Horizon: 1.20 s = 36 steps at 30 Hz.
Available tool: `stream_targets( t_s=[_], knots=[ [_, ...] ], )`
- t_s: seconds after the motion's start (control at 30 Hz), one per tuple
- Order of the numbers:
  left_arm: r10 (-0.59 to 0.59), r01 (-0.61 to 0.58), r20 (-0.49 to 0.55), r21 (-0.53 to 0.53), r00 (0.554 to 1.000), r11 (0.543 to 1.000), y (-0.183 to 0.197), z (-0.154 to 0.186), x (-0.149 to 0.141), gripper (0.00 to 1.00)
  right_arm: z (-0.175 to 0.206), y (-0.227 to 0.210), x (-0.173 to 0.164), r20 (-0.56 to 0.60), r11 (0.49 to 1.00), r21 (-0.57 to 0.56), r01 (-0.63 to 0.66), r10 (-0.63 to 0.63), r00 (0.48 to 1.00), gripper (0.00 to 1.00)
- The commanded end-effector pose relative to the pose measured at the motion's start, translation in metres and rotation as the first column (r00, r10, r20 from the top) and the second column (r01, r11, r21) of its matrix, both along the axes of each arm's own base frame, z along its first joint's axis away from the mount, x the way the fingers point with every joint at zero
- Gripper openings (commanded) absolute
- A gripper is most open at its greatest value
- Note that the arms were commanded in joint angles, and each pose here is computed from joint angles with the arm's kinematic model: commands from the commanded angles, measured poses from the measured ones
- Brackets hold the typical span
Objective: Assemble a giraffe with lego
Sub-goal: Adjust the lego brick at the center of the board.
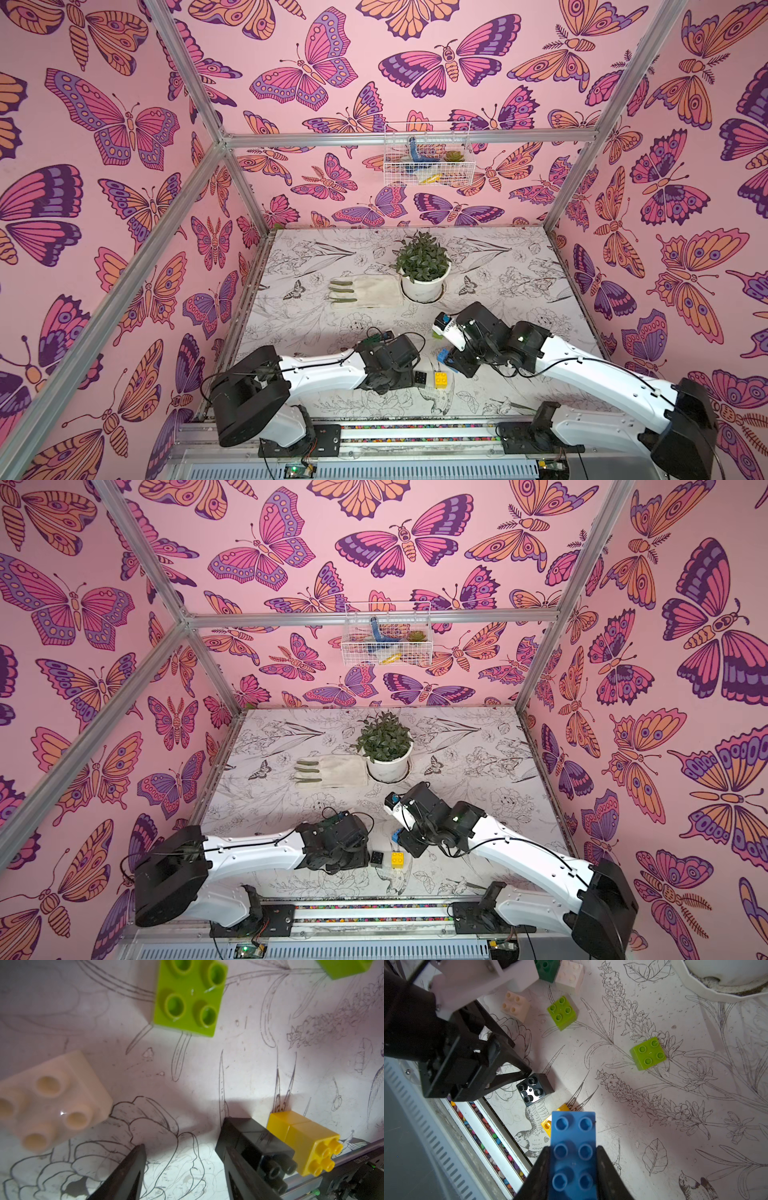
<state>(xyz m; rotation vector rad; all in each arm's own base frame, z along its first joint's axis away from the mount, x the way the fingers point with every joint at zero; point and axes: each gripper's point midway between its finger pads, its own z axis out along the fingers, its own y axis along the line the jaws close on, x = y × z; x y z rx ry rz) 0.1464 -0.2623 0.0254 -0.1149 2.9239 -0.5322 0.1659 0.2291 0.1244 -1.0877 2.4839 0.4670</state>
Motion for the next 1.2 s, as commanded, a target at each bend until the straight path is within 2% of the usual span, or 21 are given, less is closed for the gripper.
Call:
stream_targets(
  t_s=[0.0,1.17],
  knots=[
    [0.005,-0.004,-0.028,0.013,1.0,1.0,0.01,-0.003,-0.008,0.65,0.011,0.006,0.004,0.027,0.999,0.002,-0.033,0.033,0.999,0.16],
    [-0.039,0.039,-0.03,-0.003,0.999,0.999,-0.005,0.001,-0.011,0.66,0.007,0.003,0.003,0.033,0.999,-0.011,-0.033,0.034,0.999,0.16]
  ],
)
